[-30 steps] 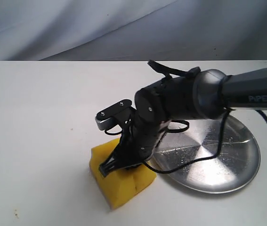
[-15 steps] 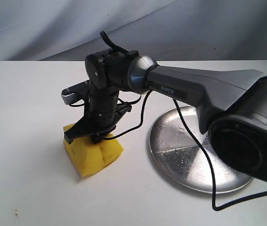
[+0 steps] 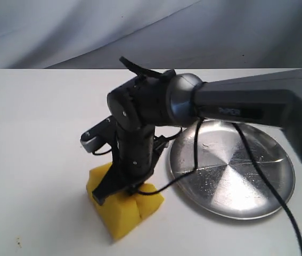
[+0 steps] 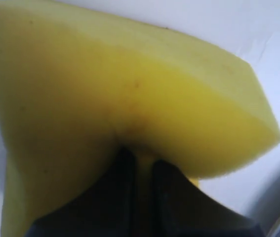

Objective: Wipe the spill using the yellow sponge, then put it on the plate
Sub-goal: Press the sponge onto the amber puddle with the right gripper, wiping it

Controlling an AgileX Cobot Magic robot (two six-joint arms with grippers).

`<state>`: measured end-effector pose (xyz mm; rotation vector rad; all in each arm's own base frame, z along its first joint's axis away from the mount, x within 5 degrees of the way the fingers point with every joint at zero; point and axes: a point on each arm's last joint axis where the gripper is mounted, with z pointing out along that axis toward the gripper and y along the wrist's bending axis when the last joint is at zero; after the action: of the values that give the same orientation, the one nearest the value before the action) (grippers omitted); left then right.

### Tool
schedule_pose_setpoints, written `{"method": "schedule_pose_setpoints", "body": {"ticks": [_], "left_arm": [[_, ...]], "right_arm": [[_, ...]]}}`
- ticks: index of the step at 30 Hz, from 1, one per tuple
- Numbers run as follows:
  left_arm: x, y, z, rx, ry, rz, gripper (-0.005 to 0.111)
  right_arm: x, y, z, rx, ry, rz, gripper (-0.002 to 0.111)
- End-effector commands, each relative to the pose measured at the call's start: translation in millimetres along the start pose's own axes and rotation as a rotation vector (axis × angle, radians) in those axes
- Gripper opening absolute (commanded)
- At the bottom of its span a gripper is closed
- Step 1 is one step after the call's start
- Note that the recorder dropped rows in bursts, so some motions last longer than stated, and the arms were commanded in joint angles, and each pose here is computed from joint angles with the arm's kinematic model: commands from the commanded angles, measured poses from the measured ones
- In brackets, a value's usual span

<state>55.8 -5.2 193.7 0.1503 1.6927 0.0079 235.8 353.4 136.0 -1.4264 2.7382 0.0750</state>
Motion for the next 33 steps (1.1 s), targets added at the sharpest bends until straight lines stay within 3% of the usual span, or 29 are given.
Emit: {"method": "schedule_pose_setpoints", "body": {"ticks": [1,8,22,28,33], "left_arm": [[-0.8,0.1,-0.3,-0.001,-0.011,-0.003,0.000],[-0.8,0.1,-0.3,-0.001,-0.011,-0.003,0.000],[-0.8,0.1,-0.3,-0.001,-0.011,-0.003,0.000],[-0.8,0.1,-0.3,-0.001,-0.011,-0.003,0.000],[-0.8,0.1,-0.3,-0.001,-0.011,-0.003,0.000]], "right_arm": [[51.0,16.4,2.1,0.011,0.112,-0.062,0.000],[54.6,6.4,-2.5,0.037,0.031,-0.007,0.000],[-80.3,-7.9,32.3,0.072,-0.043,0.031,0.000],[-109.6,-39.5,17.3,0.019,-0.146,0.156,0.000],[-110.7,-30.1,10.7,-0.118,-0.155,0.183,0.000]]}}
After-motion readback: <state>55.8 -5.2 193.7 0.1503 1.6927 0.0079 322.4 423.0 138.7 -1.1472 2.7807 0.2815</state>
